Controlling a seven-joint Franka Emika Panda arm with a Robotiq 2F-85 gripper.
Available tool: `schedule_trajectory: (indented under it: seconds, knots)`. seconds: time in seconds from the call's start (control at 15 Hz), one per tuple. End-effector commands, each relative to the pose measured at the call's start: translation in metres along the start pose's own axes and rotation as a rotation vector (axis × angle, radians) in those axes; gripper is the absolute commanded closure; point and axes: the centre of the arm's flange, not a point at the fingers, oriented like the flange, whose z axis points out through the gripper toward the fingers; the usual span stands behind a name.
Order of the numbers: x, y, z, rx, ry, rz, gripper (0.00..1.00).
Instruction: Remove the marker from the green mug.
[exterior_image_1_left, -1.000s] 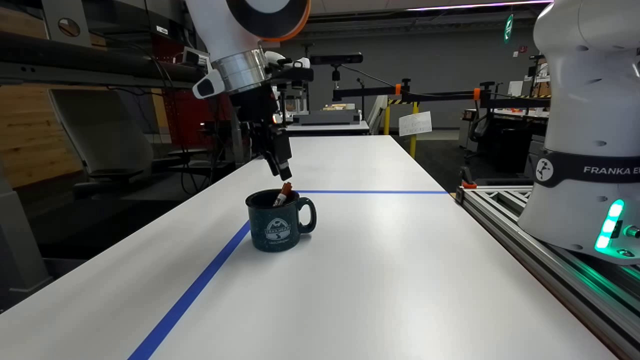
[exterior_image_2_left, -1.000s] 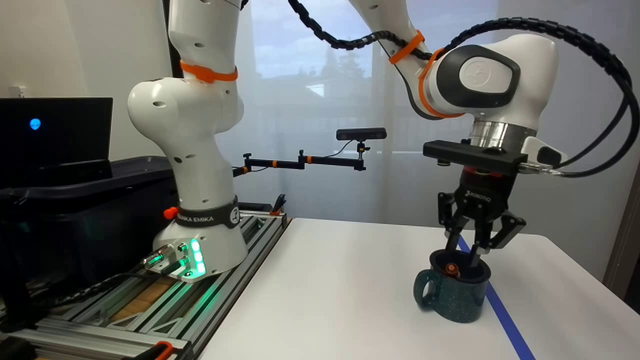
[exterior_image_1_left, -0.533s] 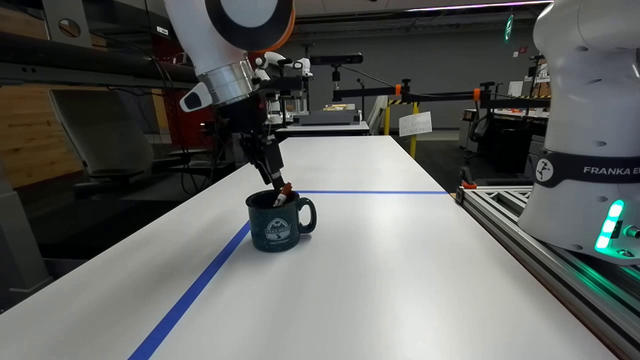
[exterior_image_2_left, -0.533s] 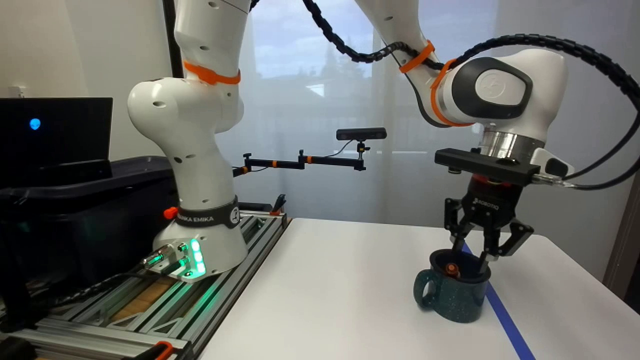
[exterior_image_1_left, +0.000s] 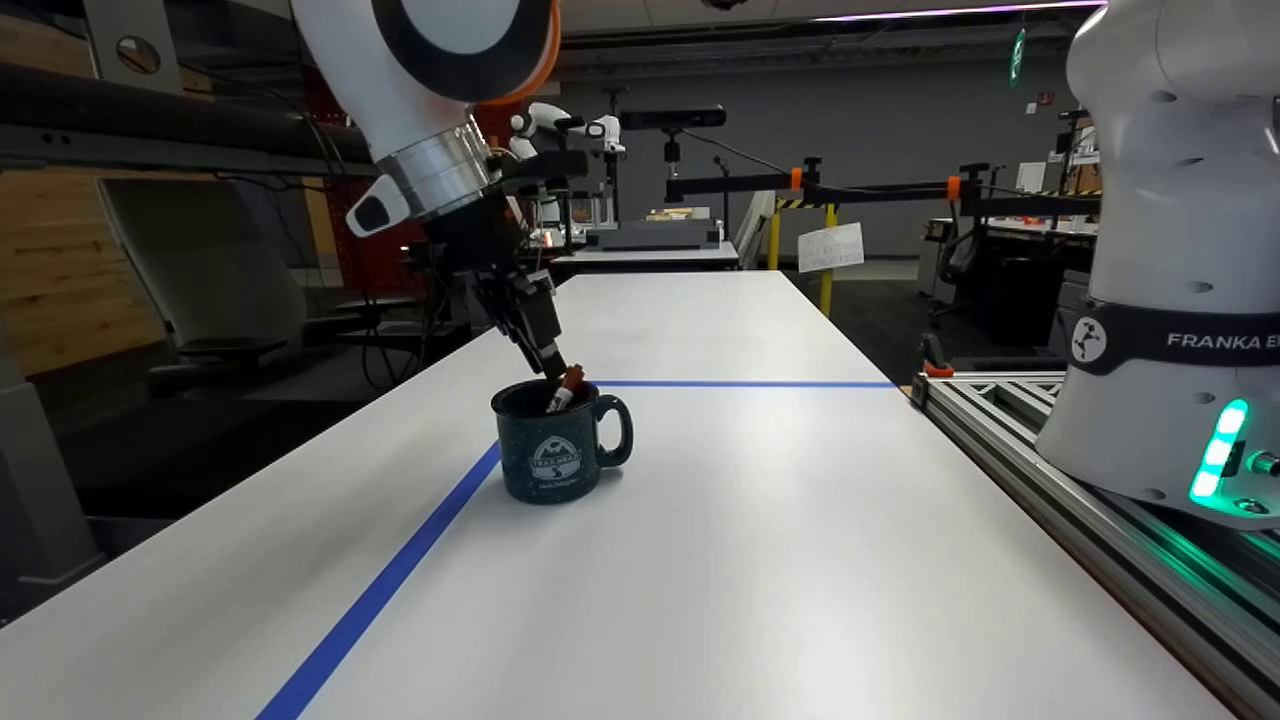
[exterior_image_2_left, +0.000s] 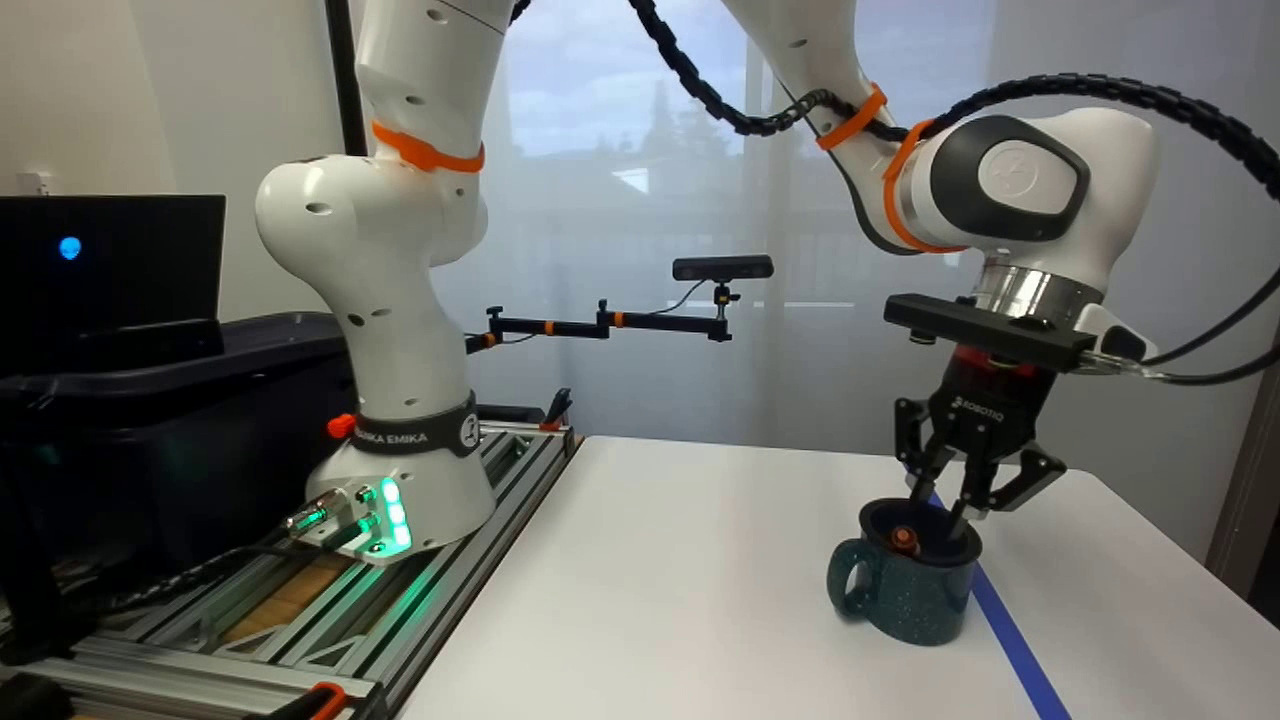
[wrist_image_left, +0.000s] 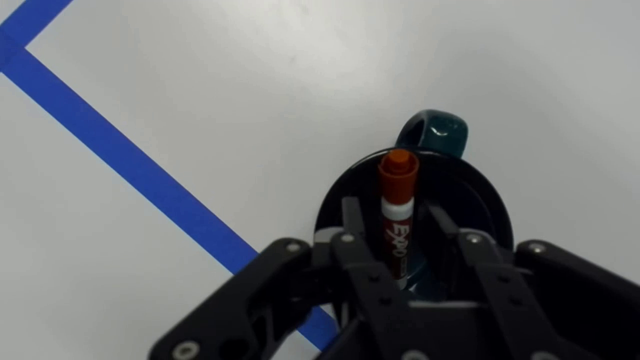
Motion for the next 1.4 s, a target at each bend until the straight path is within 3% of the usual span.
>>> schedule_trajectory:
  seconds: [0.0, 0.87, 0.93, 1.0, 1.07, 1.13, 1.2, 1.33]
  knots:
    - [0.008, 0.002, 0.002, 0.019, -0.042, -0.009, 0.63]
    - [0.021, -0.005, 0.028, -0.009, -0.094, -0.046, 0.63]
    - [0.022, -0.005, 0.03, -0.016, -0.096, -0.052, 0.73]
    - [0.023, -0.006, 0.031, -0.021, -0.099, -0.059, 0.9]
    - [0.024, -0.008, 0.03, -0.025, -0.093, -0.067, 0.96]
    - [0.023, -0.011, 0.026, -0.034, -0.083, -0.076, 1.0]
    - [0.018, -0.015, 0.017, -0.045, -0.066, -0.085, 0.95]
    - [0.005, -0.025, -0.002, -0.058, -0.035, -0.102, 0.95]
